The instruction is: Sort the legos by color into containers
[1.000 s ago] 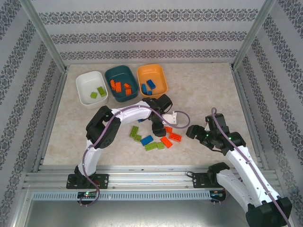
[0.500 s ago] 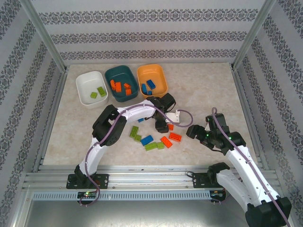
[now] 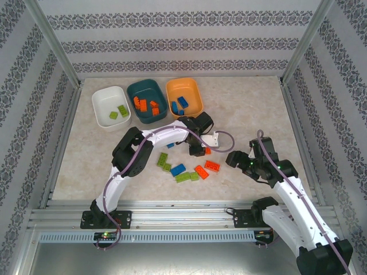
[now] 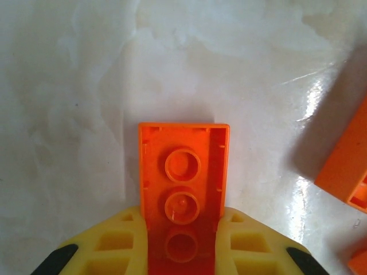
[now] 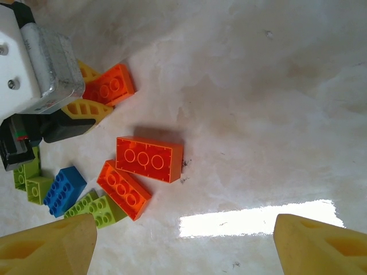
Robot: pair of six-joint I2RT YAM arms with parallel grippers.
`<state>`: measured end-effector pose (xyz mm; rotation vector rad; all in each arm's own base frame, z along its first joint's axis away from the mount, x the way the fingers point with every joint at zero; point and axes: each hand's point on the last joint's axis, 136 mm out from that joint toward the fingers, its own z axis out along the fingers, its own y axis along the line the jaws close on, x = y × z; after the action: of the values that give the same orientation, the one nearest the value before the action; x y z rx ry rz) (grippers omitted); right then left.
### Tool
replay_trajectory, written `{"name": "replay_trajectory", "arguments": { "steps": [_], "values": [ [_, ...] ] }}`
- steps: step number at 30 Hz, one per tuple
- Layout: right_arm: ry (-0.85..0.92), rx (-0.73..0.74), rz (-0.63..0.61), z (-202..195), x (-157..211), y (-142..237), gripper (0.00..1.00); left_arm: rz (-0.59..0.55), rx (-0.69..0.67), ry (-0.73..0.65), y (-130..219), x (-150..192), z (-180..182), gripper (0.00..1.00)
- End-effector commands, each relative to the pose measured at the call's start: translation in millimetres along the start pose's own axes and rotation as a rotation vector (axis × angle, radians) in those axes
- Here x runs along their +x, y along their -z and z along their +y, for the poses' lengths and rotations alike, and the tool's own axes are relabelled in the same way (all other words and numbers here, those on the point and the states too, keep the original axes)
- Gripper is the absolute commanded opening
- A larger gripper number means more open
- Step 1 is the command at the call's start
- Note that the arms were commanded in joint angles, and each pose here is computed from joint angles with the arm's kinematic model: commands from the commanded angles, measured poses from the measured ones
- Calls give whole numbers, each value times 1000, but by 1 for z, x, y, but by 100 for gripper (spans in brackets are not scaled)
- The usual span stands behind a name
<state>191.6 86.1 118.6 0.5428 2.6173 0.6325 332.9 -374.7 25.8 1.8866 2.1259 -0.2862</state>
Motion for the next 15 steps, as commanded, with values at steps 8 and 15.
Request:
{"name": "replay_trajectory", "arguments": {
  "steps": [8,15],
  "values": [
    [34,-155,-45,36,-12,15,81,-83,-146,245,62,13,48,16],
    [177,-239,-30,78,-3,0,80,-202,-340,563,152,60,119,17]
  ]
}}
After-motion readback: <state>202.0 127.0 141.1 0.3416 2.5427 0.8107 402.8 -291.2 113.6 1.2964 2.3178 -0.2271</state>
